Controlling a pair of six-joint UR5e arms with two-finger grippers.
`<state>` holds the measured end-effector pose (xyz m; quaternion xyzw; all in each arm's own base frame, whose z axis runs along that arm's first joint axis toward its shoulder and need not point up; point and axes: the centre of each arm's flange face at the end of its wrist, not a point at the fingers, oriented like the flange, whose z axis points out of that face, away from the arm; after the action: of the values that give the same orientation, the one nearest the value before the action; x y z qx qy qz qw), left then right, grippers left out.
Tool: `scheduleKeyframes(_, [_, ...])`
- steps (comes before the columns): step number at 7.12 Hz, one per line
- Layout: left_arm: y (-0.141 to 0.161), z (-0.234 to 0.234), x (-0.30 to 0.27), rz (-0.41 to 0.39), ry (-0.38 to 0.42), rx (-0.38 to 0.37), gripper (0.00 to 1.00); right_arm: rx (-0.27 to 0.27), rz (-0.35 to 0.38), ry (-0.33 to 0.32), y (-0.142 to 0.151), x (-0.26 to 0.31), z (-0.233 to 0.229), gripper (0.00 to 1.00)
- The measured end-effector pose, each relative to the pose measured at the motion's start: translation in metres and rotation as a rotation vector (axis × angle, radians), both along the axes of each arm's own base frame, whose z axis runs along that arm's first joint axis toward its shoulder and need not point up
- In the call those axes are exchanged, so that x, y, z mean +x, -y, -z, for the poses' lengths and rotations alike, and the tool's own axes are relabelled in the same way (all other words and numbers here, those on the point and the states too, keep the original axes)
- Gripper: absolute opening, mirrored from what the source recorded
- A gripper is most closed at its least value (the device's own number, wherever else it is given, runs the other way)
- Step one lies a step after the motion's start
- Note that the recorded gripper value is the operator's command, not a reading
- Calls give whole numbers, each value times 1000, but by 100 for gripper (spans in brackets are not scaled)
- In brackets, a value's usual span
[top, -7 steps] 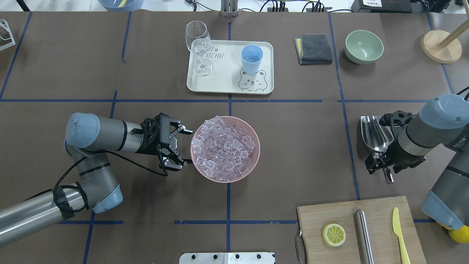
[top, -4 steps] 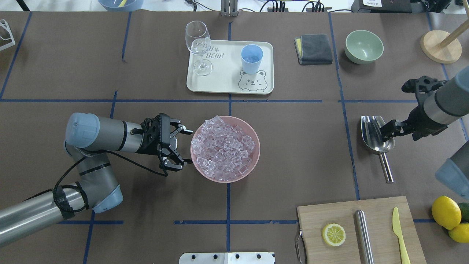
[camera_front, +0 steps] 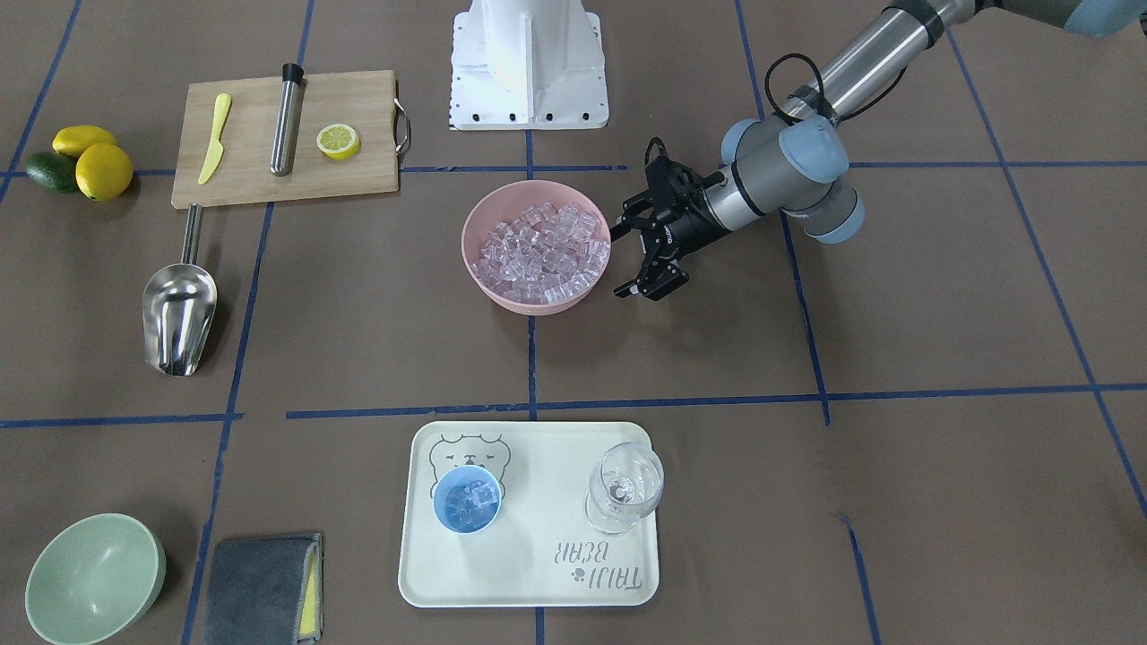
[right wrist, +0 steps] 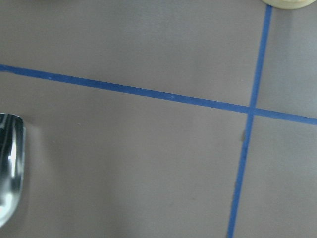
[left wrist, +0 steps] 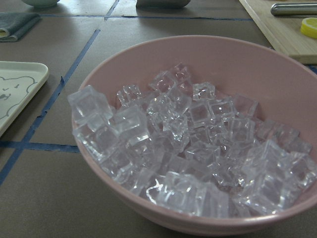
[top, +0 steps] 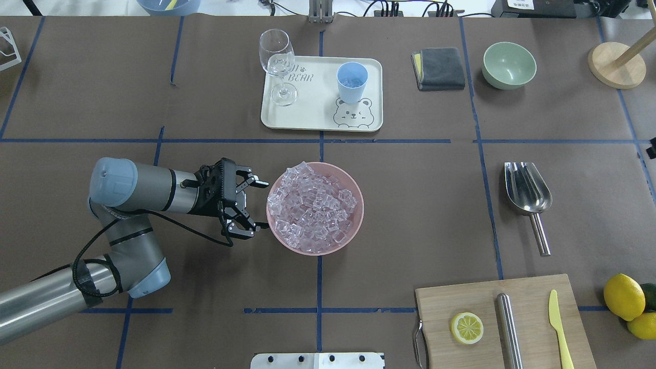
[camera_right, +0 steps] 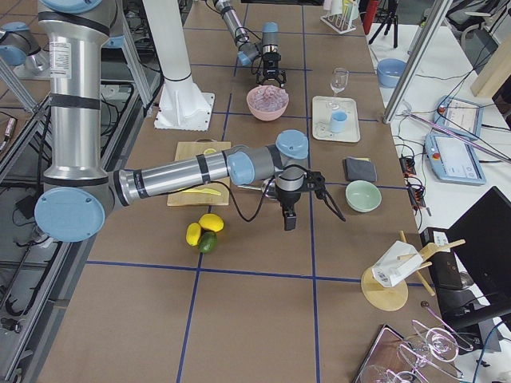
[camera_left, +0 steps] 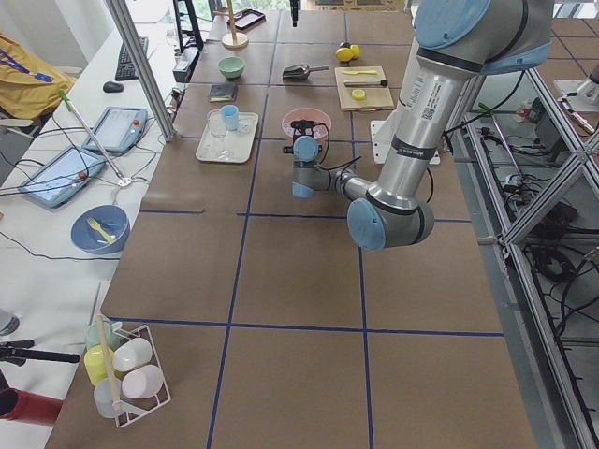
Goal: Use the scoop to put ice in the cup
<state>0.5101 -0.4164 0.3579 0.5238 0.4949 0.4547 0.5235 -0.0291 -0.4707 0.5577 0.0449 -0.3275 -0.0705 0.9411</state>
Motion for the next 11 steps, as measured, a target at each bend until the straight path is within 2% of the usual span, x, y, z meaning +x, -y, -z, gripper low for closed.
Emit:
scheduleKeyframes(2, [2,-6,-5,8,7,-10,100,-15,-9,54,-38,68,-42,100])
scheduleKeyframes(3, [6,-13,-11,21,14,-36,100,-24,-23,64,-50,81,-51,100])
scheduleKeyframes(5, [29,-22,-38,88,34,-98,100,-37,-37,72,-54,86,-56,100])
scheduleKeyframes(6, [48,-30,-61,117,86,-141,100,-47,-39,70,-54,86,-61,100])
scheduleKeyframes(7, [71,-31,-86,136,168,-209,100,-57,-38,66,-54,87,-68,100])
scheduleKeyframes(9, [116,-21,-151,202,343,-392,100,-65,-38,66,-54,87,-74,100])
scheduleKeyframes(11, [159,-32,-264,296,461,-635,100,-68,-39,69,-54,87,-75,100])
